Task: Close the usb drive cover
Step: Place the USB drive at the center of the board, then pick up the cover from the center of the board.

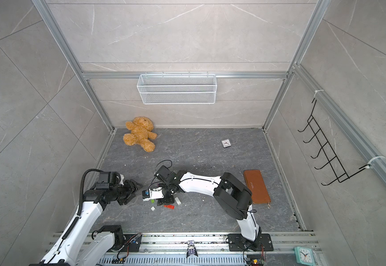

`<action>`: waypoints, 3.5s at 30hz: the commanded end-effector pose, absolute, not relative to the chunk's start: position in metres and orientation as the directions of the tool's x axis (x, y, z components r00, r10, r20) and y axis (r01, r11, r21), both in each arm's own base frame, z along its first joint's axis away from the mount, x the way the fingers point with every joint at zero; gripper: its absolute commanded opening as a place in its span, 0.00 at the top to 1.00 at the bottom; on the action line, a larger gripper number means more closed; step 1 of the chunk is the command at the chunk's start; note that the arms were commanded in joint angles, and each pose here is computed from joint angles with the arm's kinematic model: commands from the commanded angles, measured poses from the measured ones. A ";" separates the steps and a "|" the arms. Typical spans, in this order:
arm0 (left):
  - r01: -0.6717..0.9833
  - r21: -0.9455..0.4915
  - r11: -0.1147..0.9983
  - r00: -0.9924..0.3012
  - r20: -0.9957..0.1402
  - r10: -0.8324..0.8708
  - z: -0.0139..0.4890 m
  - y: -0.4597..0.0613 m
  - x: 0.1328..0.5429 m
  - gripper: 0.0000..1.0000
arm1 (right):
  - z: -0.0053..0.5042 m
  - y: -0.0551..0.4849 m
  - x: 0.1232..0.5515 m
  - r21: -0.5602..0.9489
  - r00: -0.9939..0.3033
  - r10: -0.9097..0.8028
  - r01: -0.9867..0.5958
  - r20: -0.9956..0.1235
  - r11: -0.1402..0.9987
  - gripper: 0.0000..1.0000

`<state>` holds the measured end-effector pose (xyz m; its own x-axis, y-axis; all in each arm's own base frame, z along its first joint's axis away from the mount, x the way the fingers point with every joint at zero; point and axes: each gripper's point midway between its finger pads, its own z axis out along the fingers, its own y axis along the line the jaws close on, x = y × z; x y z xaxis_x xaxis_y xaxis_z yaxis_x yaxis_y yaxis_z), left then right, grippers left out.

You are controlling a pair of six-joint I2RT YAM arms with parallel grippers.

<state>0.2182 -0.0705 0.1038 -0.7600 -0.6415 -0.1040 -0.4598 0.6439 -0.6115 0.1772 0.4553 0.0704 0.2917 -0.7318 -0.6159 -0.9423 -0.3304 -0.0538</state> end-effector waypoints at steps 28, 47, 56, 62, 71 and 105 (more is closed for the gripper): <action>-0.409 -0.708 0.576 -0.781 -0.054 -0.622 0.110 -0.080 0.227 0.35 | 0.008 0.479 0.156 0.030 0.430 -0.740 -0.855 -0.518 -0.518 0.60; -0.413 -0.709 0.571 -0.782 -0.045 -0.622 0.108 -0.080 0.226 0.35 | -0.004 0.454 0.153 0.065 0.452 -0.774 -0.845 -0.444 -0.531 0.63; -0.412 -0.711 0.570 -0.783 -0.044 -0.621 0.109 -0.081 0.226 0.35 | -0.003 0.451 0.155 0.054 0.454 -0.780 -0.850 -0.431 -0.524 0.68; -0.412 -0.713 0.568 -0.782 -0.043 -0.622 0.109 -0.081 0.225 0.35 | -0.002 0.449 0.155 0.056 0.445 -0.787 -0.856 -0.427 -0.515 0.70; -0.411 -0.715 0.566 -0.780 -0.045 -0.624 0.110 -0.081 0.224 0.35 | -0.005 0.442 0.152 0.080 0.442 -0.794 -0.852 -0.416 -0.517 0.69; -0.188 -0.911 0.367 -0.894 0.004 -0.448 0.140 -0.140 0.220 0.52 | 0.112 0.433 0.217 0.026 0.030 -0.547 -0.995 -0.836 -0.095 0.82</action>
<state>0.2185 -0.1245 0.1206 -0.8592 -0.5106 0.0321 -0.2770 0.4116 -0.8683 0.2178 0.4255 0.0920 0.0650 -0.6201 -0.7819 -0.9938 -0.1111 0.0055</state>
